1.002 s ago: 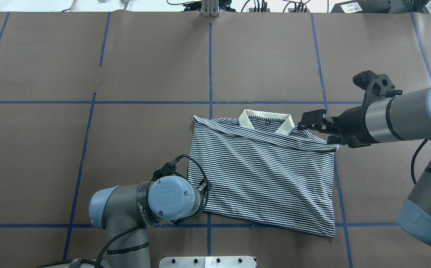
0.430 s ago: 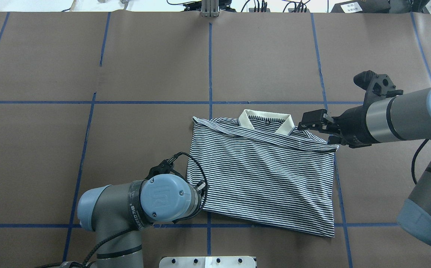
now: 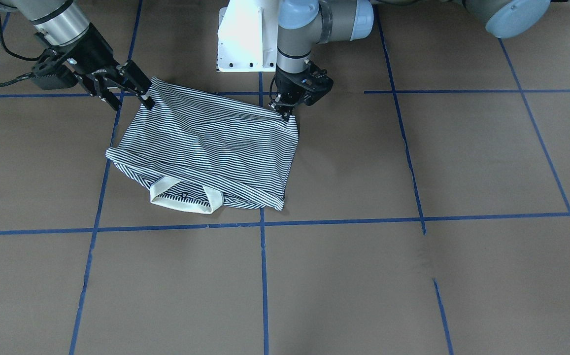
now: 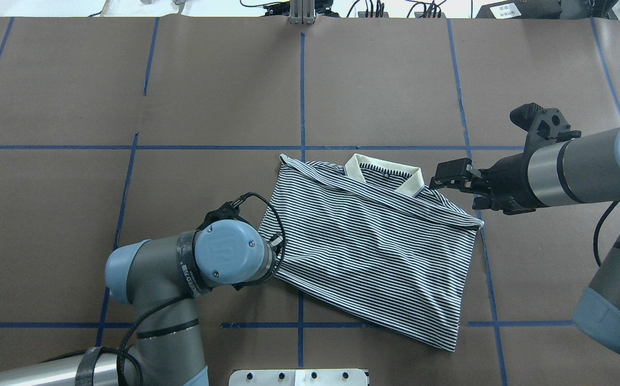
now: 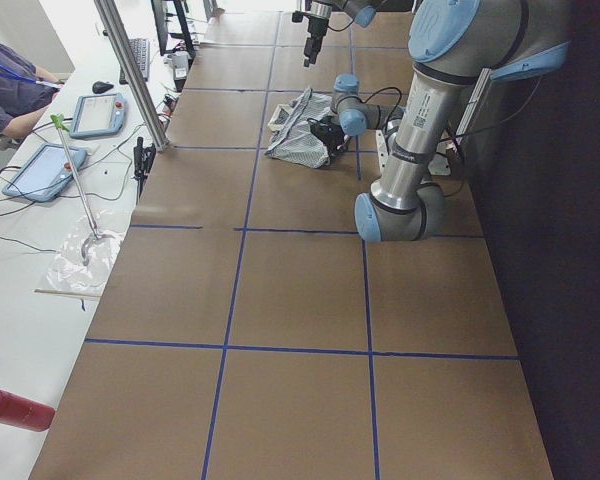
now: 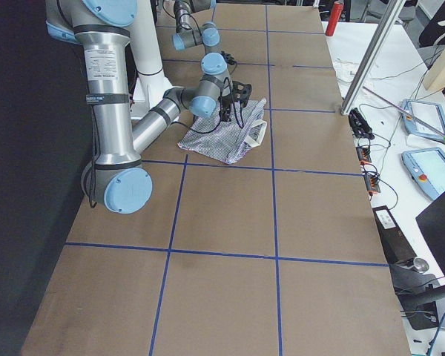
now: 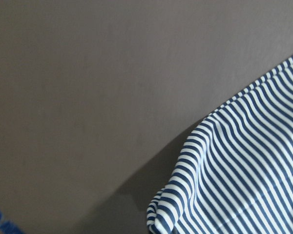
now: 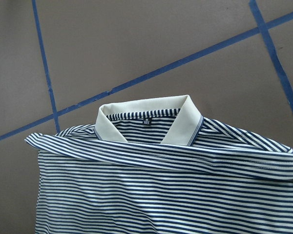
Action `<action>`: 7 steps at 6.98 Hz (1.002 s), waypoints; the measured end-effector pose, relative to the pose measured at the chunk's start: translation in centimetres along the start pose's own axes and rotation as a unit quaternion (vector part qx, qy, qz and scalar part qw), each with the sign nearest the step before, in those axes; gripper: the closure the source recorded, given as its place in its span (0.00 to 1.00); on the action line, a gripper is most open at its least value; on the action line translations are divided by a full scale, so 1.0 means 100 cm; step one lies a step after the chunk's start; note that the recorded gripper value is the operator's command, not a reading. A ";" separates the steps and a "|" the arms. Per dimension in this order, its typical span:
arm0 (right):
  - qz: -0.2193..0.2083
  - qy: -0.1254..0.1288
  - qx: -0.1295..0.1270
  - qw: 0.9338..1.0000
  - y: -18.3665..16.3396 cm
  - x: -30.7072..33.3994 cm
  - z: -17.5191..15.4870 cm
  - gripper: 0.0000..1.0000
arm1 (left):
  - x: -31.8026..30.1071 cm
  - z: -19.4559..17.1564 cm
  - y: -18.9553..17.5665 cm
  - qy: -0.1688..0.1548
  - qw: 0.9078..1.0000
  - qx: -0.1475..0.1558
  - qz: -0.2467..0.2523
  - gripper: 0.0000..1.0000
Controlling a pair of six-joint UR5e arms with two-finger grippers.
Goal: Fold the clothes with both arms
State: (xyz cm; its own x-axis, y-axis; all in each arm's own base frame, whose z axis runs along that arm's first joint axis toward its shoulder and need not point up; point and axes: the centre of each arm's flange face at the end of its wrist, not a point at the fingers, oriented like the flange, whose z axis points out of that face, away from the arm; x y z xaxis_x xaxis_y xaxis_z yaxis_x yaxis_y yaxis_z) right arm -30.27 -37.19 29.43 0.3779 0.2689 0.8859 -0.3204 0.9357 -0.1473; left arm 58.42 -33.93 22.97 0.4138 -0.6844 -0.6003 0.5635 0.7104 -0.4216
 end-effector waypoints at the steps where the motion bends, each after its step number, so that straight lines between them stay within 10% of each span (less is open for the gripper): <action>1: 0.000 0.000 0.000 1.000 0.000 0.000 0.000 0.00 | 0.017 0.010 -0.050 0.004 1.000 0.028 0.002 1.00; 4: 0.000 -0.001 0.002 1.000 0.000 -0.002 0.000 0.00 | 0.084 0.030 -0.208 0.073 0.992 0.094 0.041 1.00; 6: 0.000 -0.001 0.002 1.000 0.000 -0.002 0.002 0.00 | 0.140 0.049 -0.234 0.136 0.980 0.116 0.088 0.00; 7: 0.000 0.000 0.003 1.000 0.000 -0.002 0.003 0.00 | 0.152 0.053 -0.240 0.151 0.973 0.131 0.118 0.00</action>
State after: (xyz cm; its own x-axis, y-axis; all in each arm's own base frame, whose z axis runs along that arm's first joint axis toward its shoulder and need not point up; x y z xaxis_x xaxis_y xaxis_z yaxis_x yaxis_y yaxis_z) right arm -30.55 -37.34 29.36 0.3776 0.2680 0.8863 -0.3259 0.9344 -0.1436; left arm 54.95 -62.19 27.54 0.3462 -0.4000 -0.8486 0.6580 0.7483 -0.0842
